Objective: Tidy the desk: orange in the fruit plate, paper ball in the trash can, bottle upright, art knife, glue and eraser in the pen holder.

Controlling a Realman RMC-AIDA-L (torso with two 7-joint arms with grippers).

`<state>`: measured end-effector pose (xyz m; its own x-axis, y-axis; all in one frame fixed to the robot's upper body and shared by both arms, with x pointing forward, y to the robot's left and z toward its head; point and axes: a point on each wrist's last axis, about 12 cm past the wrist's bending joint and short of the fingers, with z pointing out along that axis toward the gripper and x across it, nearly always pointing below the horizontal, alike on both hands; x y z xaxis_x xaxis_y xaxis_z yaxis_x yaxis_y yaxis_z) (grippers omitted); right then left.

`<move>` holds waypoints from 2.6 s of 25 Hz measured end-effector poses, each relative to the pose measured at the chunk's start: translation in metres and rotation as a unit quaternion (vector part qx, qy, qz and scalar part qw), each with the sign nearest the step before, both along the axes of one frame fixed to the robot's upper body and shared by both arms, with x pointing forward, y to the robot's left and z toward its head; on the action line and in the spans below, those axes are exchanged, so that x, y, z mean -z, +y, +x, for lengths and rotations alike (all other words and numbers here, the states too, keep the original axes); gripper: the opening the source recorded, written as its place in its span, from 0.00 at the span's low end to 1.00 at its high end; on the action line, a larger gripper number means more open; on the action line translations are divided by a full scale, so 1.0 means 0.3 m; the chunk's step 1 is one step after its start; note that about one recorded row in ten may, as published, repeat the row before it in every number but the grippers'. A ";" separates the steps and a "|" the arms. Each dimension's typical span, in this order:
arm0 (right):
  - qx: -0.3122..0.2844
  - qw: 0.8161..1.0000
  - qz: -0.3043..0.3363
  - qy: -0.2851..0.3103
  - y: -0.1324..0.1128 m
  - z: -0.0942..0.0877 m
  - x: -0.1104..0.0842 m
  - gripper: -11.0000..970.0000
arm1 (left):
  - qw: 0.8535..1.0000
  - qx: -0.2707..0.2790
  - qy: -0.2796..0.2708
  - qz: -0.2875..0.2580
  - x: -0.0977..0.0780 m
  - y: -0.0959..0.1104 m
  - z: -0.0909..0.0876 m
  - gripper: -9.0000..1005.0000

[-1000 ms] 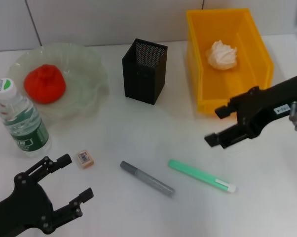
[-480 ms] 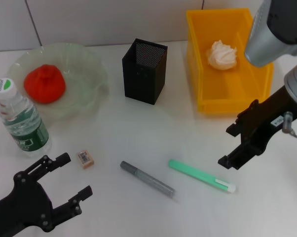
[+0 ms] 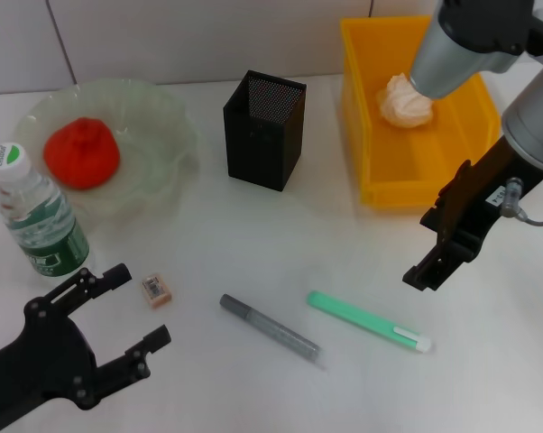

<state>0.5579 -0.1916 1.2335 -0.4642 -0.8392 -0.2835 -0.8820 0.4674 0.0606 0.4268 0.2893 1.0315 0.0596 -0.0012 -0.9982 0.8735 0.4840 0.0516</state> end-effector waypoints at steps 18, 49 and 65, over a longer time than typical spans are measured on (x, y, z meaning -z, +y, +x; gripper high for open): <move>0.056 0.997 -0.024 0.043 0.031 0.014 0.144 0.85 | 1.000 -0.002 0.007 -0.013 -0.011 0.005 0.009 0.79; 0.052 0.997 -0.029 0.039 0.133 0.027 0.236 0.85 | 1.000 0.009 0.002 -0.007 -0.017 0.001 0.018 0.79; 0.041 0.997 -0.046 0.035 0.161 0.024 0.291 0.85 | 1.000 0.011 0.002 -0.008 -0.017 0.001 0.016 0.79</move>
<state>0.5652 -0.1433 1.1462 -0.5481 -0.8189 -0.1704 -0.8358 0.5439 0.0742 0.4316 0.2895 1.0366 0.0563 -0.0176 -0.9983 0.8837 0.4662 0.0416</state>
